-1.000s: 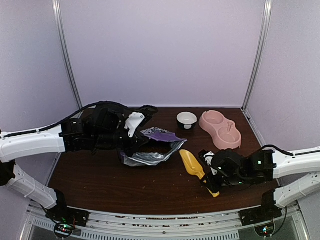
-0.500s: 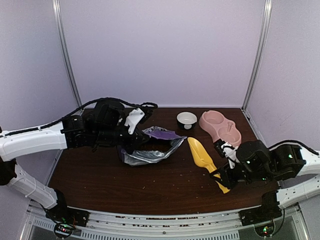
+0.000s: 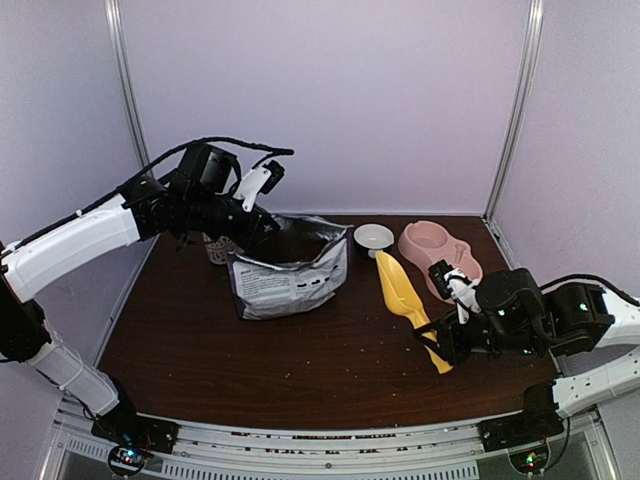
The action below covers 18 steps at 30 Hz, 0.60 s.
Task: Serve the pet food
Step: Adjust the pet food bag at the center of the board.
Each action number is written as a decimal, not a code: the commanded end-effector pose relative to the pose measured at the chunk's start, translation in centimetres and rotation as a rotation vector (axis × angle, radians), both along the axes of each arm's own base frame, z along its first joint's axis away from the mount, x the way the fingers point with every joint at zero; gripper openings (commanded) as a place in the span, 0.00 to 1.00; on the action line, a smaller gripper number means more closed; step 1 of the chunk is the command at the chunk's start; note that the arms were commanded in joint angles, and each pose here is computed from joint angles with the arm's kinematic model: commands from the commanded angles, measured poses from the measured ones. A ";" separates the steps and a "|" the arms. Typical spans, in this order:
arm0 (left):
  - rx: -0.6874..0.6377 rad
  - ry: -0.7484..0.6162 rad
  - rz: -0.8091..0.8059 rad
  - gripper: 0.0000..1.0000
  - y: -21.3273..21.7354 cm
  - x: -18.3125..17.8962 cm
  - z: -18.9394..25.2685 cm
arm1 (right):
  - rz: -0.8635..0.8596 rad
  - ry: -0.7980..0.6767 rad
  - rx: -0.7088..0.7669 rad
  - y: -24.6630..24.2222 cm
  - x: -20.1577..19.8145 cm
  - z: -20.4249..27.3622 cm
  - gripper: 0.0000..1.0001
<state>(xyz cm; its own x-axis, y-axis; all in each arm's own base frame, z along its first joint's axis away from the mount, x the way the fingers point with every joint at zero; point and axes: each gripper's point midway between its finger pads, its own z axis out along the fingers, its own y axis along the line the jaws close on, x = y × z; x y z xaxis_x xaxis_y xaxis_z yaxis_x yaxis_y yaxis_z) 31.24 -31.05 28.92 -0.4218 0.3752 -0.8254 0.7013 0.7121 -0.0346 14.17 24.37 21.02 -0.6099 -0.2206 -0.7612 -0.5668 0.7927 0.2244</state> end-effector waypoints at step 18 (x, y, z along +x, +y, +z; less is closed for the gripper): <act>-0.178 -0.029 -0.077 0.00 0.1 0.9 5.3 | -0.058 -0.011 0.089 -0.2 0.4 -0.3 0.00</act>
